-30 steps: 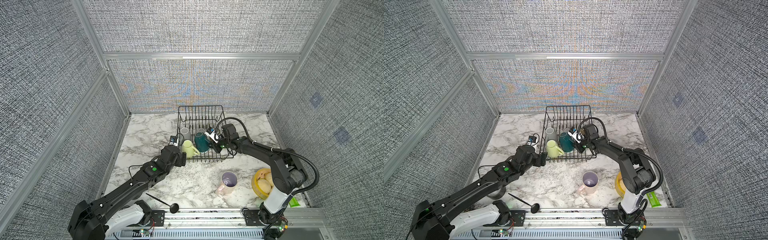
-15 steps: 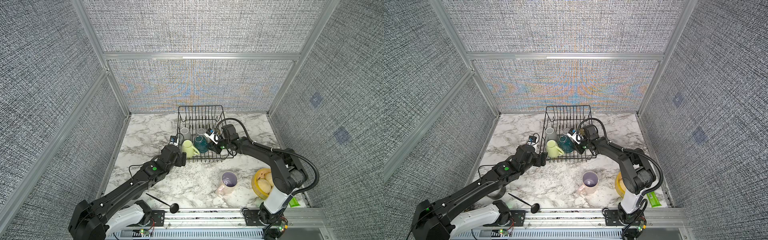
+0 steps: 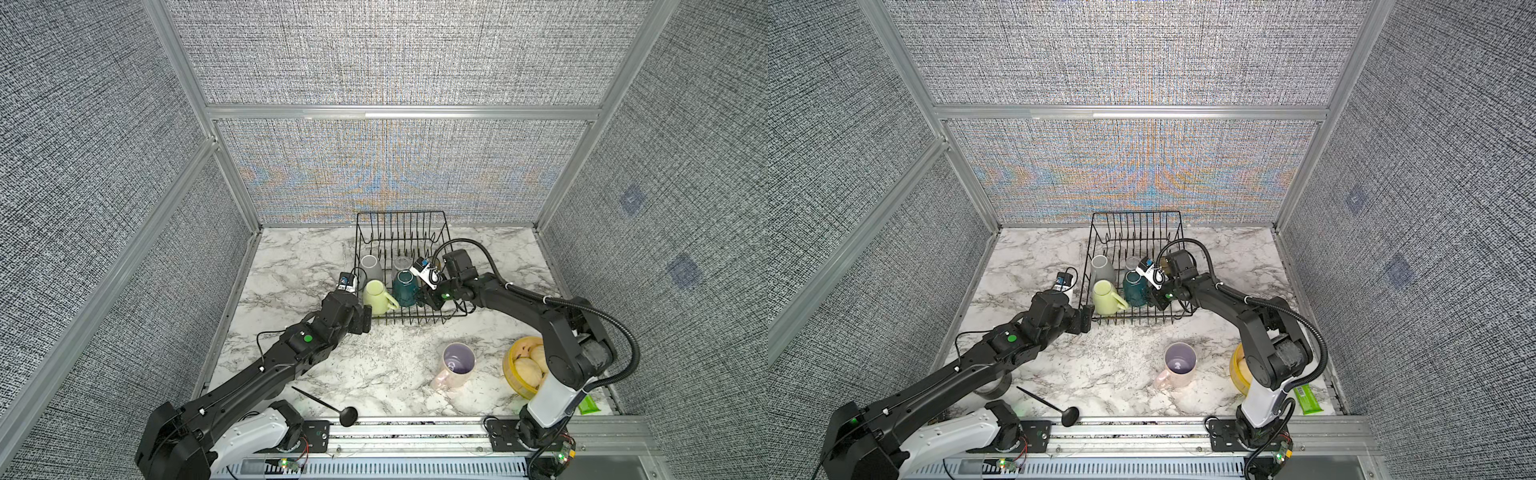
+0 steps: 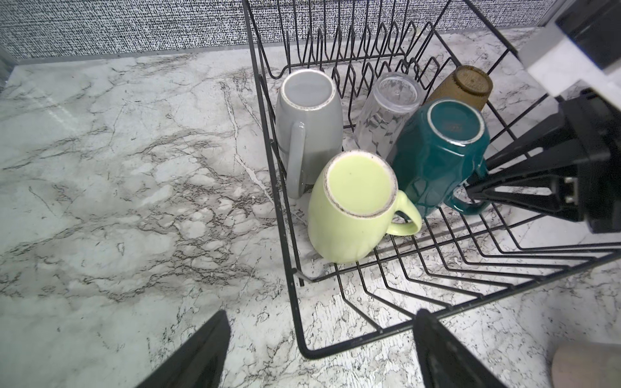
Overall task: Load cups into a dish rack
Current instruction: Place the cup upside down at the dish rack.
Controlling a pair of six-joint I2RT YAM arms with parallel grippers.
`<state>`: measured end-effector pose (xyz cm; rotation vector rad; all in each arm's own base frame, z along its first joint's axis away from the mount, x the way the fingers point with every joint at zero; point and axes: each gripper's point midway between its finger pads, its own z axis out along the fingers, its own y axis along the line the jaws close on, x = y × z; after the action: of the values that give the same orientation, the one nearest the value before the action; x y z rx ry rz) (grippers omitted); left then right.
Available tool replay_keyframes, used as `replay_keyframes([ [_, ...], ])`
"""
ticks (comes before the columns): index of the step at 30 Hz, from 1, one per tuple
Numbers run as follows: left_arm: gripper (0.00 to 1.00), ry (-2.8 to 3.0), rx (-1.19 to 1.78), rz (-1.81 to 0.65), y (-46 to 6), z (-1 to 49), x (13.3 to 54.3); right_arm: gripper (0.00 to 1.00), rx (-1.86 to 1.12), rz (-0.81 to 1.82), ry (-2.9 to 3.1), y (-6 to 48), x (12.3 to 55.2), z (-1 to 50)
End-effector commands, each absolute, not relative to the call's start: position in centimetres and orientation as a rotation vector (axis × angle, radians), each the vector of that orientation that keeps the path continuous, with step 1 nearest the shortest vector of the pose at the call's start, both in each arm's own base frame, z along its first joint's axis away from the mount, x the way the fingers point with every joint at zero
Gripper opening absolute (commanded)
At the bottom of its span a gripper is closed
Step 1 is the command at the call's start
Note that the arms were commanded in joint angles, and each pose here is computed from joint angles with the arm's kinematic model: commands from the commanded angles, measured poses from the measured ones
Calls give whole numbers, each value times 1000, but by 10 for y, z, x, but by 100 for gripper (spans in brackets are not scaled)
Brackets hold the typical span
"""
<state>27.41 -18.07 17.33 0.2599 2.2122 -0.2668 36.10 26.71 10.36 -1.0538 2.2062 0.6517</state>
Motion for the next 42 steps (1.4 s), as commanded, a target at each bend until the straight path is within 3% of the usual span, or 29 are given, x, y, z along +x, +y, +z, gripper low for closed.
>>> replay_keyframes([
  [1, 86, 2208, 260, -306, -186, 173, 274, 17, -987, 706, 2265, 268, 353, 105],
  [16, 86, 2218, 274, -314, -191, 171, 276, 5, -892, 898, 2267, 282, 345, 117],
  [30, 86, 2201, 272, -287, -182, 179, 272, 4, -852, 1075, 2234, 291, 348, 131],
  [42, 86, 2188, 319, -338, -195, 193, 274, 0, -709, 1440, 2098, 306, 352, 164],
])
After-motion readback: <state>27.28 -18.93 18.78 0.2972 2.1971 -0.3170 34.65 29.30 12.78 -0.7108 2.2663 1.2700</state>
